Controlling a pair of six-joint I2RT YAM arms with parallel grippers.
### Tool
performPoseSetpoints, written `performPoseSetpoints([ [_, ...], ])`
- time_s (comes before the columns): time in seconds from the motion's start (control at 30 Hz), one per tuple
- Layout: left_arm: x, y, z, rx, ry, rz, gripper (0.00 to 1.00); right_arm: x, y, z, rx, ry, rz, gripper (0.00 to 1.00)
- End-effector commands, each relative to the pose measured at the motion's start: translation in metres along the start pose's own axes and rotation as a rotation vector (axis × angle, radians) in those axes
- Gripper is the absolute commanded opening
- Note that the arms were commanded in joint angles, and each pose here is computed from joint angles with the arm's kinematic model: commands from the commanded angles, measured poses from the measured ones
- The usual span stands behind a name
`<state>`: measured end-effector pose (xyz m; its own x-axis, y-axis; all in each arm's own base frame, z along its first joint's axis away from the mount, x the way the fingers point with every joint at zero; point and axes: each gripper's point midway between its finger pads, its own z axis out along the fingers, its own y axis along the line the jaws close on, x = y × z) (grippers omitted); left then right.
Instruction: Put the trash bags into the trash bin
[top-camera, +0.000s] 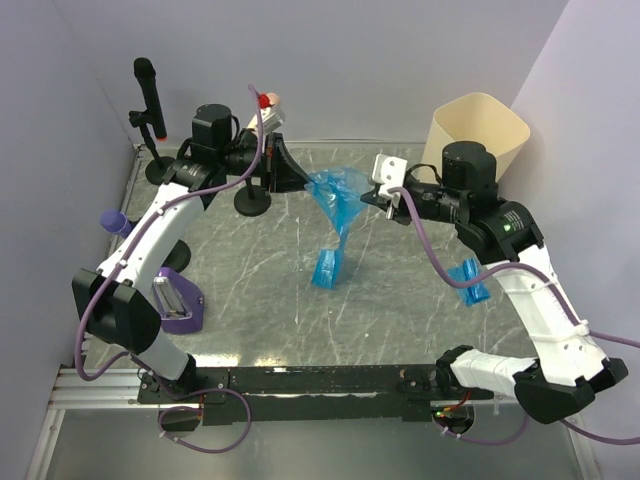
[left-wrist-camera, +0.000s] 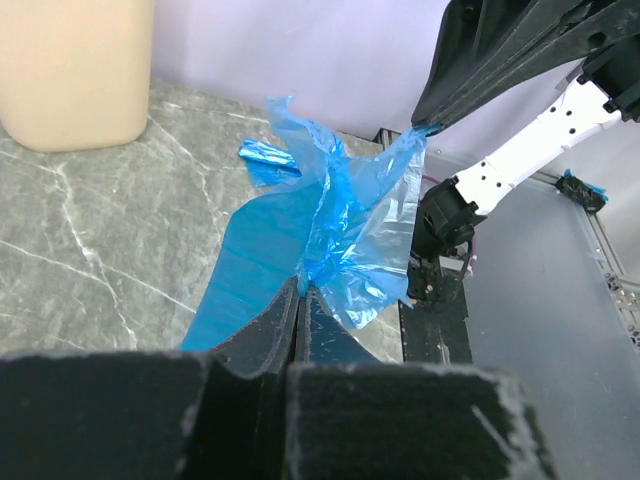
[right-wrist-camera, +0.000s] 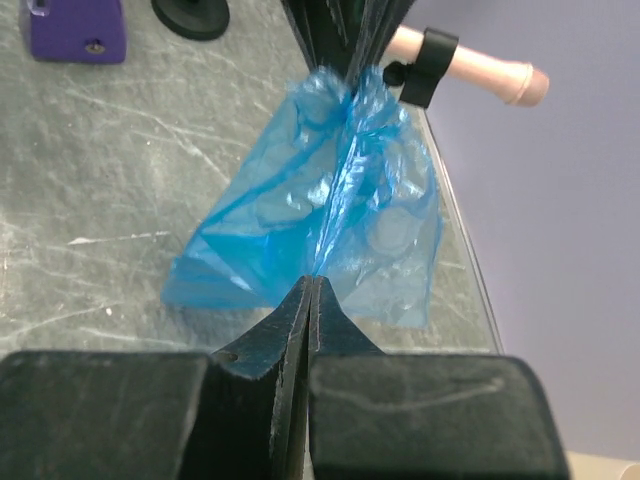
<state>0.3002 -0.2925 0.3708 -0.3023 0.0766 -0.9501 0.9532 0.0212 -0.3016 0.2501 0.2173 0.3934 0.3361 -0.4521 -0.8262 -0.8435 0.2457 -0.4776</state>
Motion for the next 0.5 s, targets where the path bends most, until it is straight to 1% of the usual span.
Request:
performPoseSetpoints([
  [0.0,-0.018,-0.01,-0.004,0.003,-0.008,0.079,0.01,0.008,0.006,-0.012,0.011,0.013,0.017,0.0],
  [0.23,-0.016,-0.006,-0.006,-0.002,-0.002,0.071,0.01,0.031,0.006,-0.027,0.07,0.063,0.078,0.0],
  [0.43,-0.013,-0.002,-0.008,-0.015,0.016,0.063,0.01,0.053,-0.008,-0.042,0.176,0.12,0.129,0.0],
  [0.47,-0.013,0.0,-0.008,-0.016,0.019,0.097,0.01,0.056,-0.01,-0.044,0.196,0.129,0.133,0.0],
])
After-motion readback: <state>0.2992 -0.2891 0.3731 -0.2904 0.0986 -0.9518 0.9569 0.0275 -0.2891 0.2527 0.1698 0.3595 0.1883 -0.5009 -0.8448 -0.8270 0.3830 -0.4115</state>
